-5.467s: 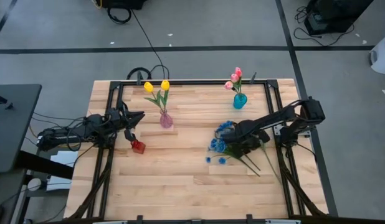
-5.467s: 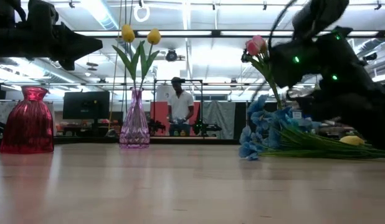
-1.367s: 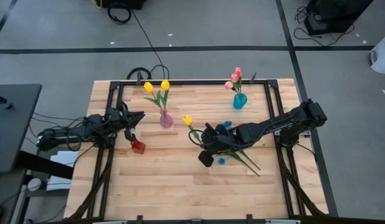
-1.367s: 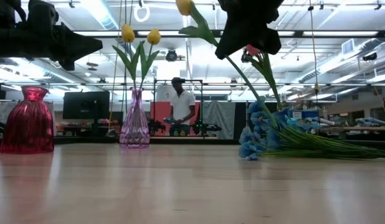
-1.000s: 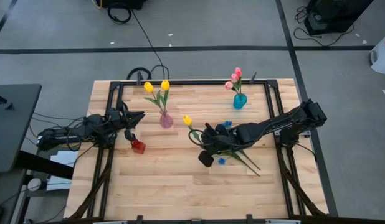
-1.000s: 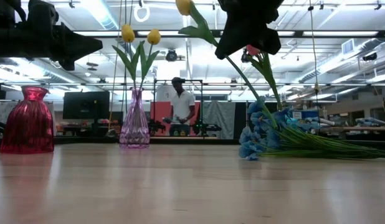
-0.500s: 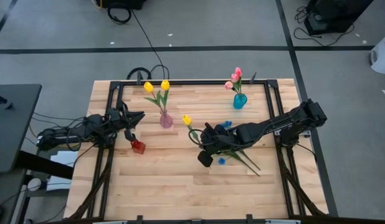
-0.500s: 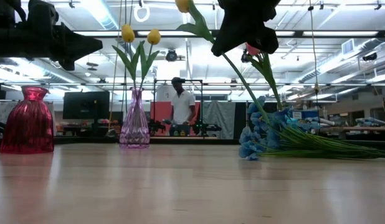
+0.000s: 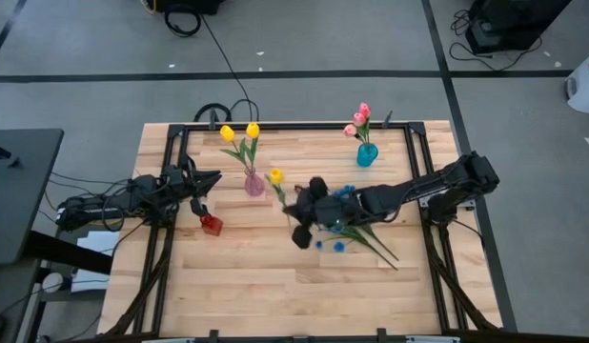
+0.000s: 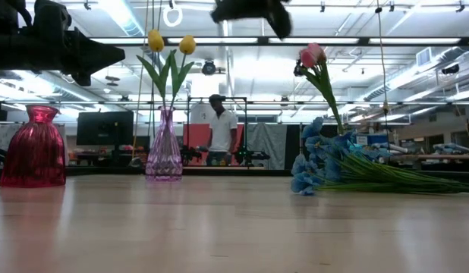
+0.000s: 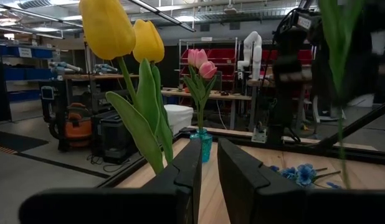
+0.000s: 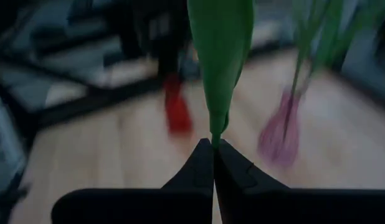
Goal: Sort flowers into vase by color
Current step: Put the yellow flower into the pink vase
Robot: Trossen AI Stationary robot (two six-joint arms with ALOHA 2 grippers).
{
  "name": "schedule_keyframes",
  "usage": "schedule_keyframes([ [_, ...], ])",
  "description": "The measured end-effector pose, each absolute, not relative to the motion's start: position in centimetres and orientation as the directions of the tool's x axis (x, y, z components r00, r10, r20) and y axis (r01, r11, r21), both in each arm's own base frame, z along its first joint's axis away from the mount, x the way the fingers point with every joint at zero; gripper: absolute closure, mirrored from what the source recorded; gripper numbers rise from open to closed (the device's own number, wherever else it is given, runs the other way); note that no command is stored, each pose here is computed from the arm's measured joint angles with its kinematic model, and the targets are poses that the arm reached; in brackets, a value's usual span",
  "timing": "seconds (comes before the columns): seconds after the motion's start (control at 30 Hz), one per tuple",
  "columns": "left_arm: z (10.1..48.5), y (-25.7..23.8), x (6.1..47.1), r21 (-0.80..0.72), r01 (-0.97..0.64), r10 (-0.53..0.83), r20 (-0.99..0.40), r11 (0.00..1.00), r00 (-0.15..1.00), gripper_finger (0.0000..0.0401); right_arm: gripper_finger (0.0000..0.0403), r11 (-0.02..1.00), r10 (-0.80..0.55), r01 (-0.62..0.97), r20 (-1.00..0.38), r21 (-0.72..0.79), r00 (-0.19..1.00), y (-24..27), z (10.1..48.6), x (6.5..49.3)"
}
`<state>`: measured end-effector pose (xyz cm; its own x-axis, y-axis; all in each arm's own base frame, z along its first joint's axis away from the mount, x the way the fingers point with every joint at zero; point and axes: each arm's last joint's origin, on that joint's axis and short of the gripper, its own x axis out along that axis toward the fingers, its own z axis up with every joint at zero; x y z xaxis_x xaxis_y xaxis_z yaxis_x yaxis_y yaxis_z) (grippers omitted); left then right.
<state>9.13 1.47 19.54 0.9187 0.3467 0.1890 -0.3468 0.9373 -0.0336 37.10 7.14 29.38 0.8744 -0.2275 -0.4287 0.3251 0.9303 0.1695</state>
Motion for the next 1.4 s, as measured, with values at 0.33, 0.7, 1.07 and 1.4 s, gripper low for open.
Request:
schedule_keyframes([
  [0.33, 19.5, 1.5, 9.1, -0.031, -0.348, 0.348, 0.183, 0.937, 0.92, 0.0345, 0.0394, 0.937, -0.34, 0.336, -0.027, -0.093, 0.94, 2.9, 29.5, 41.8],
  [0.7, 19.5, 1.5, 9.1, -0.026, -0.349, 0.348, 0.185, 0.937, 0.919, 0.0345, 0.0394, 0.901, -0.392, 0.4, 0.08, -0.166, 0.917, -1.3, 29.1, 42.8],
  [1.07, 19.6, 1.5, 9.1, -0.028, -0.349, 0.347, 0.195, 0.937, 0.917, 0.0345, 0.0394, 0.913, -0.401, 0.4, -0.002, -0.085, 0.916, -3.7, 28.2, 42.7],
  [1.4, 19.6, 1.5, 9.1, -0.029, -0.349, 0.347, 0.201, 0.937, 0.916, 0.0345, 0.0394, 0.921, -0.384, 0.377, -0.066, -0.097, 0.921, -3.9, 30.4, 44.4],
])
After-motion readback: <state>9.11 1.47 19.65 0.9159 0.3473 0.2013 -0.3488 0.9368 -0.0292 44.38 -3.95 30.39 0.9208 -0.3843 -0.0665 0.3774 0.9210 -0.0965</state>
